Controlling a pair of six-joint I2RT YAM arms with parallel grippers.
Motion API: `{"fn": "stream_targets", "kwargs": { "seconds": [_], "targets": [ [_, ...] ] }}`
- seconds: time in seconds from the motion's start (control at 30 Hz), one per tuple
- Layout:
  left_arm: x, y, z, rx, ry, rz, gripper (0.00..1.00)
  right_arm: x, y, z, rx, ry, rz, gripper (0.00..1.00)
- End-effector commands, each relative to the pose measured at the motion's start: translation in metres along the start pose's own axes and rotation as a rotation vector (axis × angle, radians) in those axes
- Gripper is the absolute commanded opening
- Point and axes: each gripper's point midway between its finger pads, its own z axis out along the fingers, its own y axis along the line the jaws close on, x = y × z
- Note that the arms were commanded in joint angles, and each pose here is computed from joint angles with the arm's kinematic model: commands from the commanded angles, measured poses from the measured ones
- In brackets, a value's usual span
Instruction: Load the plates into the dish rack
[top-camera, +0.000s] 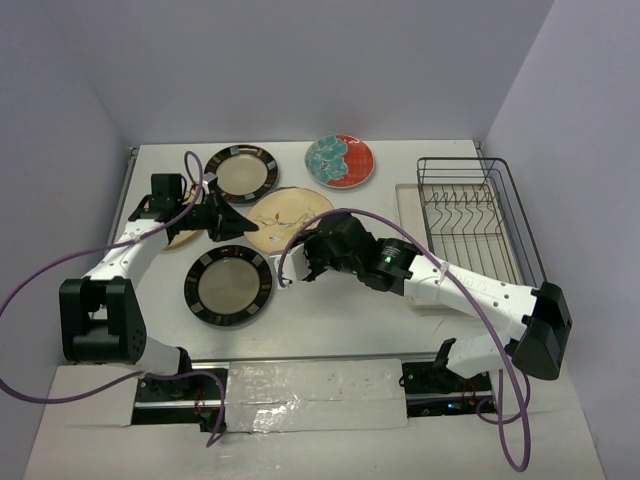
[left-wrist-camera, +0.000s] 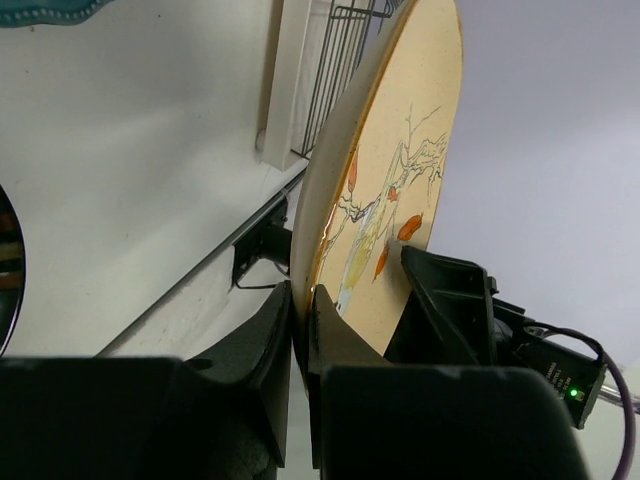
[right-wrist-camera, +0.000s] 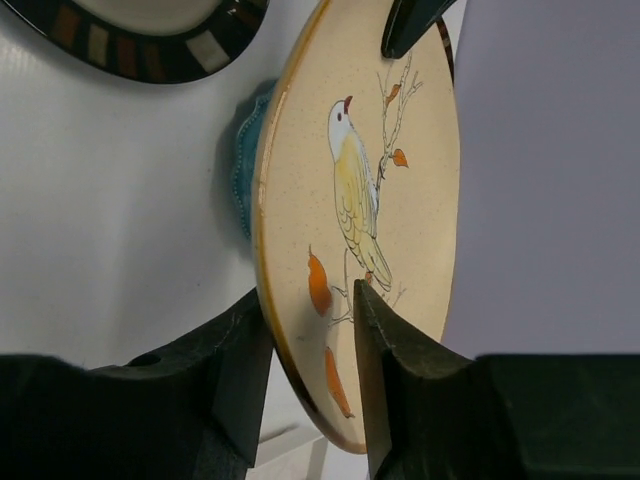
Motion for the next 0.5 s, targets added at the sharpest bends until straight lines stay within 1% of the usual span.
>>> {"fn": "stream_targets", "kwargs": {
  "seconds": [0.0,0.03,0.07,0.13,0.2,0.23,0.3,0.33,0.37,0.4,0.43,0.47],
  "targets": [
    [0.017,-0.047,-0.013,0.158,0.074,0.094,0.0,-0.01,-0.025,-0.005,0.093,-0.028,0.003,0.43],
    [0.018,-0.045,-0.013,0.161,0.079,0.086,0.0,-0.011,-0.026,-0.006,0.096,-0.033,0.003,0.4],
    [0.018,-0.045,-0.012,0.161,0.082,0.07,0.0,-0.012,-0.026,-0.007,0.096,-0.04,-0.004,0.34],
    [0.019,-0.044,-0.012,0.177,0.091,0.057,0.0,-0.012,-0.023,-0.007,0.089,-0.041,-0.006,0.28],
    [0.019,-0.044,-0.011,0.188,0.088,0.062,0.04,-0.012,-0.024,-0.009,0.091,-0.041,0.0,0.07],
    [0.02,-0.045,-0.012,0.192,0.092,0.056,0.1,-0.013,-0.026,-0.01,0.103,-0.047,0.008,0.0],
    [0.02,-0.046,-0.012,0.194,0.09,0.063,0.29,-0.013,-0.026,-0.012,0.103,-0.048,0.017,0.0],
    [0.019,-0.045,-0.012,0.195,0.093,0.063,0.47,-0.014,-0.028,-0.014,0.104,-0.051,0.022,0.0],
    [0.019,-0.046,-0.012,0.196,0.092,0.071,0.62,-0.015,-0.031,-0.016,0.113,-0.053,0.039,0.0],
    [0.018,-0.048,-0.012,0.196,0.084,0.08,0.74,-0.019,-0.03,-0.018,0.101,-0.075,0.042,0.0],
    [0.017,-0.047,-0.012,0.188,0.077,0.095,0.99,-0.02,-0.029,-0.02,0.093,-0.08,0.05,0.0],
    [0.01,-0.05,-0.013,0.171,0.044,0.119,0.99,-0.021,-0.031,-0.023,0.098,-0.086,0.067,0.0]
  ]
}}
